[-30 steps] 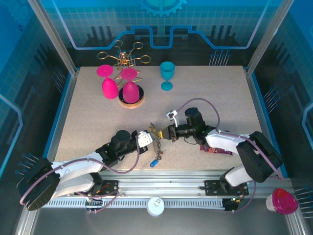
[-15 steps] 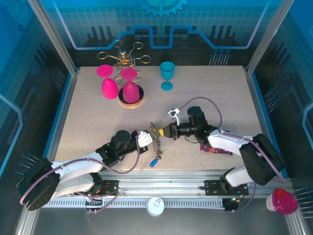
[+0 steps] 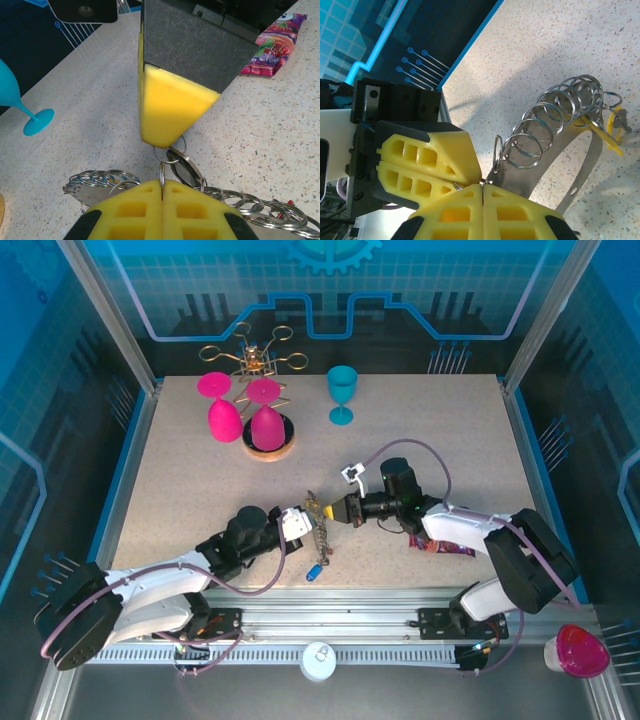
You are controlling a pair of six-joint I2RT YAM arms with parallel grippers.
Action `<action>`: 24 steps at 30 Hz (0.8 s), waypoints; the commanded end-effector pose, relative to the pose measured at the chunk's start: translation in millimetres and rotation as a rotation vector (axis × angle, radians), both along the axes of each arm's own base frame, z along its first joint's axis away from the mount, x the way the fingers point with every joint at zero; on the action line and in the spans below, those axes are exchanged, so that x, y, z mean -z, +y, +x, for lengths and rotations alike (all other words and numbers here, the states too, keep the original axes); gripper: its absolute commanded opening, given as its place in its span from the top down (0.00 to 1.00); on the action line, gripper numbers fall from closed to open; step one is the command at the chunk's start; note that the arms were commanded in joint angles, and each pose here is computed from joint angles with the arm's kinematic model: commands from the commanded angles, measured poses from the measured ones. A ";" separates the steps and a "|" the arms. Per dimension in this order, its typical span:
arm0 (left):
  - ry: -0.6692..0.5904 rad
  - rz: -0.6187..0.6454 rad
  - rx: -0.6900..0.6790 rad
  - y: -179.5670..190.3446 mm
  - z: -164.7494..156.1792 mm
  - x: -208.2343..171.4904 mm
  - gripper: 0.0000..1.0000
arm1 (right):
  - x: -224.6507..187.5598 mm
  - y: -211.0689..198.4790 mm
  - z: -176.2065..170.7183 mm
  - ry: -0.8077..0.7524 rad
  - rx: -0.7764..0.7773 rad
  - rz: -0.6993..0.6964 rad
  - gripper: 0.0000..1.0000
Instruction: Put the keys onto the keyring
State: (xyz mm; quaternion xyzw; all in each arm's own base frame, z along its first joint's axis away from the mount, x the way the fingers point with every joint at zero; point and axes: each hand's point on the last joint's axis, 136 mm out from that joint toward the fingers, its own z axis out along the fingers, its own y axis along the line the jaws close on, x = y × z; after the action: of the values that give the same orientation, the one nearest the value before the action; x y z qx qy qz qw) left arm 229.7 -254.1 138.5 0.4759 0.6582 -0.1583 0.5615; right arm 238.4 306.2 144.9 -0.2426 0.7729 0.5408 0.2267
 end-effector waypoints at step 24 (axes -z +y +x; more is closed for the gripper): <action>-0.053 -0.028 0.012 -4.9 1.5 -13.0 1.00 | -15.6 -3.0 -7.9 -0.016 -0.025 0.042 1.00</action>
State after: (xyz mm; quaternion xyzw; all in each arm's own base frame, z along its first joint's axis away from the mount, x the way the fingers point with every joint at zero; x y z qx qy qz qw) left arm 228.9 -255.0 138.8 0.4768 0.6571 -0.1592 0.5617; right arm 237.6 305.2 154.4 -0.2445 0.7646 0.5474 0.2366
